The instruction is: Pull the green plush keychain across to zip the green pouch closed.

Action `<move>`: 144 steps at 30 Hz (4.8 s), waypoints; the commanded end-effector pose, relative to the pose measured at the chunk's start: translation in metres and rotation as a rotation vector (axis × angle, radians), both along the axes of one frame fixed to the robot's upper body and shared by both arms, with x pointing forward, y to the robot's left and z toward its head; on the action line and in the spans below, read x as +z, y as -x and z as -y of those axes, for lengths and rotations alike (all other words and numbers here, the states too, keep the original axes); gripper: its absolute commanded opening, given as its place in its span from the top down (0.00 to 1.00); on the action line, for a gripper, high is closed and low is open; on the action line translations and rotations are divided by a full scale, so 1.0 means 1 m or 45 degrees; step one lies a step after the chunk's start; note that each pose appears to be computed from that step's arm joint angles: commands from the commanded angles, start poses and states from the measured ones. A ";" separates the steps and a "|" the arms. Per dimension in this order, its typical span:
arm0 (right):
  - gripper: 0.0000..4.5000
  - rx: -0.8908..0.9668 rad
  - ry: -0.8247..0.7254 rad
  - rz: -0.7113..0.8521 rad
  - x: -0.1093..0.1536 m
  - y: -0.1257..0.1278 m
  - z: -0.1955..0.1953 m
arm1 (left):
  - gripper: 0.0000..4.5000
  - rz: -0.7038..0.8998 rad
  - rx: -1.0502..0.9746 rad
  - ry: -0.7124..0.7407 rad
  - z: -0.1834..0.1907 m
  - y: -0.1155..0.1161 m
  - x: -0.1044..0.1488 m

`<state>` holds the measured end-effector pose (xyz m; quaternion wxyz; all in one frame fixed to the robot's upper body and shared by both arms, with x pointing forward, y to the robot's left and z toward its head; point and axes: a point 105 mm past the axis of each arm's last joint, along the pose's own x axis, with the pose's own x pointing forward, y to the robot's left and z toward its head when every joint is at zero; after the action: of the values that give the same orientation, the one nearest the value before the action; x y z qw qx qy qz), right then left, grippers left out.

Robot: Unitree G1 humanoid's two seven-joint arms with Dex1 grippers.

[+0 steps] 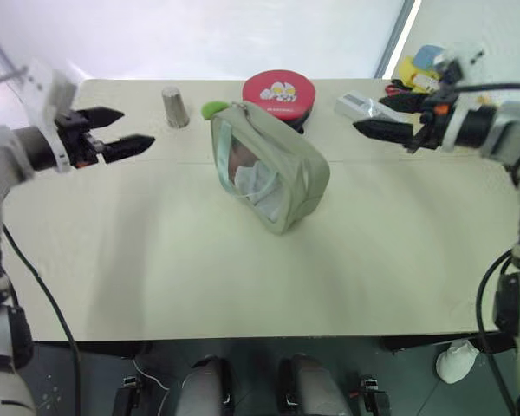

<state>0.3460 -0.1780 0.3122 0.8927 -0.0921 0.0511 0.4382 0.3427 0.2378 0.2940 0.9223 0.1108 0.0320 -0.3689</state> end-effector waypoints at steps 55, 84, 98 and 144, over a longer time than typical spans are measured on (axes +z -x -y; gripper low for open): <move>0.95 0.805 0.575 0.827 -0.067 -0.006 -0.093 | 0.00 0.160 0.002 -0.002 0.032 0.013 0.017; 0.31 0.298 0.451 0.596 -0.061 0.013 -0.050 | 0.00 0.073 0.023 -0.053 0.029 0.015 -0.008; 0.98 0.307 0.411 0.597 -0.067 0.005 -0.054 | 0.00 -0.013 -0.034 -0.102 0.033 0.028 -0.021; 1.00 0.306 0.412 0.637 -0.065 0.001 -0.067 | 0.11 0.262 -0.250 -0.390 0.079 -0.004 -0.001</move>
<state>0.3485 -0.1126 0.2350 0.7968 -0.3340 -0.0876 0.4959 0.3521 0.1479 0.2669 0.8457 0.2789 0.0113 -0.4548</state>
